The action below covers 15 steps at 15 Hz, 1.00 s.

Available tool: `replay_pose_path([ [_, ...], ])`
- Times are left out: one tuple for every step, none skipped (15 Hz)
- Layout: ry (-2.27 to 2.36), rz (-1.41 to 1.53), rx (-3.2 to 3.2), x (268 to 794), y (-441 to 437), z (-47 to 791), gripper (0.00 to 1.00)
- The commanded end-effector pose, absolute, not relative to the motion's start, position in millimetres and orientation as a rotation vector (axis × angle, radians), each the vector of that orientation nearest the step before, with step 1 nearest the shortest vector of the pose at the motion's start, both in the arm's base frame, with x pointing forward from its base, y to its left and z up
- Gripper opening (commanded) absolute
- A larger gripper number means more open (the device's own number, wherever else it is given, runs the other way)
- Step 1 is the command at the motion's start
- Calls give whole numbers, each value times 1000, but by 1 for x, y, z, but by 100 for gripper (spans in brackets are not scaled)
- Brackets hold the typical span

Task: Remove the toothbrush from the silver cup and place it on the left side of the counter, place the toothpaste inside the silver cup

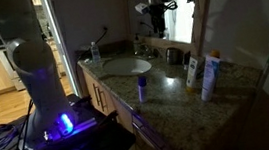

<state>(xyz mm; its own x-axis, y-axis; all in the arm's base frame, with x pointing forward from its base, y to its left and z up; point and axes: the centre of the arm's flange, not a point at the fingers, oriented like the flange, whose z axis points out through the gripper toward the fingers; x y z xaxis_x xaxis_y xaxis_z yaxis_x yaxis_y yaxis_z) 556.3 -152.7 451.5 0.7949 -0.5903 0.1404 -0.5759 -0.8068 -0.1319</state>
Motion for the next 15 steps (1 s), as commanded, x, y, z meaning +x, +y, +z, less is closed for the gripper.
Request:
replay_pose_path([
  [930,-291,-2926,560,-153,444,100],
  [845,-283,-2939,565,-163,437,100],
  [823,-302,-2947,571,-180,432,100],
  [809,-326,-2951,575,-196,429,100],
  [814,-354,-2957,578,-211,428,100],
  [826,-394,-2957,580,-231,426,100],
  [863,-423,-2965,584,-250,422,100],
  [880,-439,-2957,589,-263,417,100],
  [990,-481,-2939,598,-274,407,100],
  [922,-431,-2958,571,-252,422,100],
  [953,-452,-2957,575,-264,416,100],
  [969,-454,-2958,579,-270,410,100],
  [975,-453,-2959,583,-272,405,100],
  [968,-452,-2989,584,-266,394,100],
  [970,-464,-2992,586,-266,385,100],
])
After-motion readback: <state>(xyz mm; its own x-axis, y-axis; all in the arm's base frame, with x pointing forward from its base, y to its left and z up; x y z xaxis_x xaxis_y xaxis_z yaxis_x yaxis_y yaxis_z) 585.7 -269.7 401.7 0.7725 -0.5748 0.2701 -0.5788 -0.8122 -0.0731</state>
